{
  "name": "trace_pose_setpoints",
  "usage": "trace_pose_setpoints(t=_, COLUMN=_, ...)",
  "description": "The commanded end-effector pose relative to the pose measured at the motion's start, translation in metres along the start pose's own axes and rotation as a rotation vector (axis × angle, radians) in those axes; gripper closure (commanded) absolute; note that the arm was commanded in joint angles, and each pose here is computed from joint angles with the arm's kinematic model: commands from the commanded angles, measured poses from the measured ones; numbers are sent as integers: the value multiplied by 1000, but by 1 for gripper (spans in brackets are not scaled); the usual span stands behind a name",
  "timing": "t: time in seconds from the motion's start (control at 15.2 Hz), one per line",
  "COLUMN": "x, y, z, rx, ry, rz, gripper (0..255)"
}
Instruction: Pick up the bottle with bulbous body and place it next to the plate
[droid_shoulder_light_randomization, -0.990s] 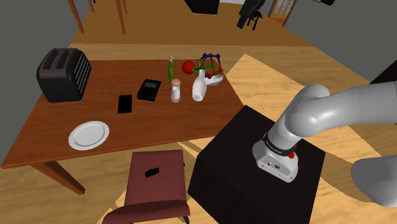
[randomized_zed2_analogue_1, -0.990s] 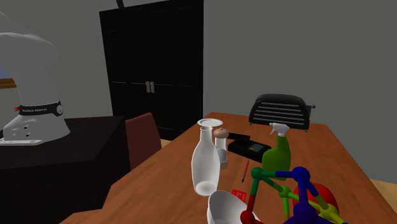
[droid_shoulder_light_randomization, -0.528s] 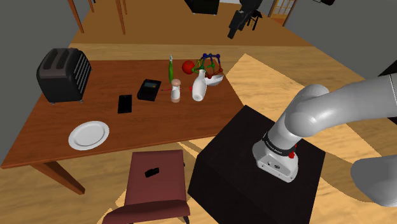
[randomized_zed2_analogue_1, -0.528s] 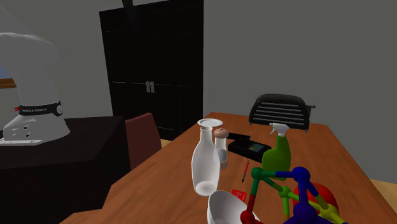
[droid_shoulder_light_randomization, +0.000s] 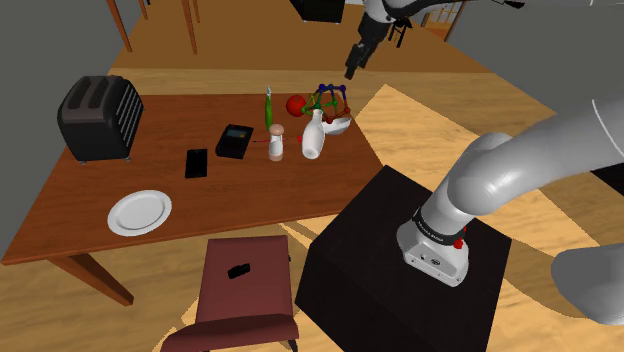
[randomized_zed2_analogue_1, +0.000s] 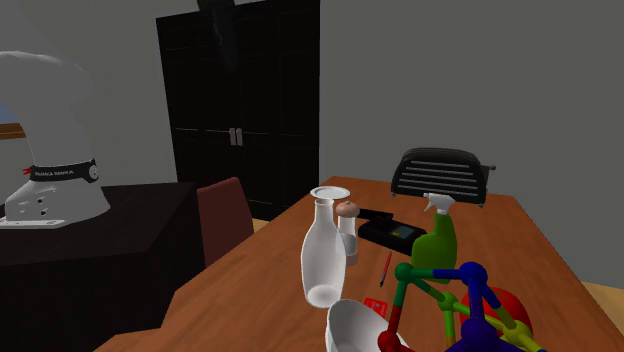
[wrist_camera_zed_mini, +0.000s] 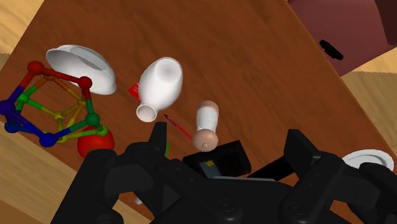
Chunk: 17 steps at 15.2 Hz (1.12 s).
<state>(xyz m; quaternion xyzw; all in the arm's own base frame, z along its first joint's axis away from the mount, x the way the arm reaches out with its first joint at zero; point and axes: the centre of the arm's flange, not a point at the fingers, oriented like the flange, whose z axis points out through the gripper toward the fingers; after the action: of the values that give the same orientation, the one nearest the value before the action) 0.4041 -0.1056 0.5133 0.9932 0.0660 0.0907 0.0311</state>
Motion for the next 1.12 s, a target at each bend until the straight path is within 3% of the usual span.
trace_pose_setpoints(t=0.0, x=12, y=13, z=22, rx=6, ry=-4, rz=-4, gripper=0)
trace_pose_setpoints(t=1.06, x=78, y=99, z=210, rx=65, ry=-44, rz=-35, gripper=0)
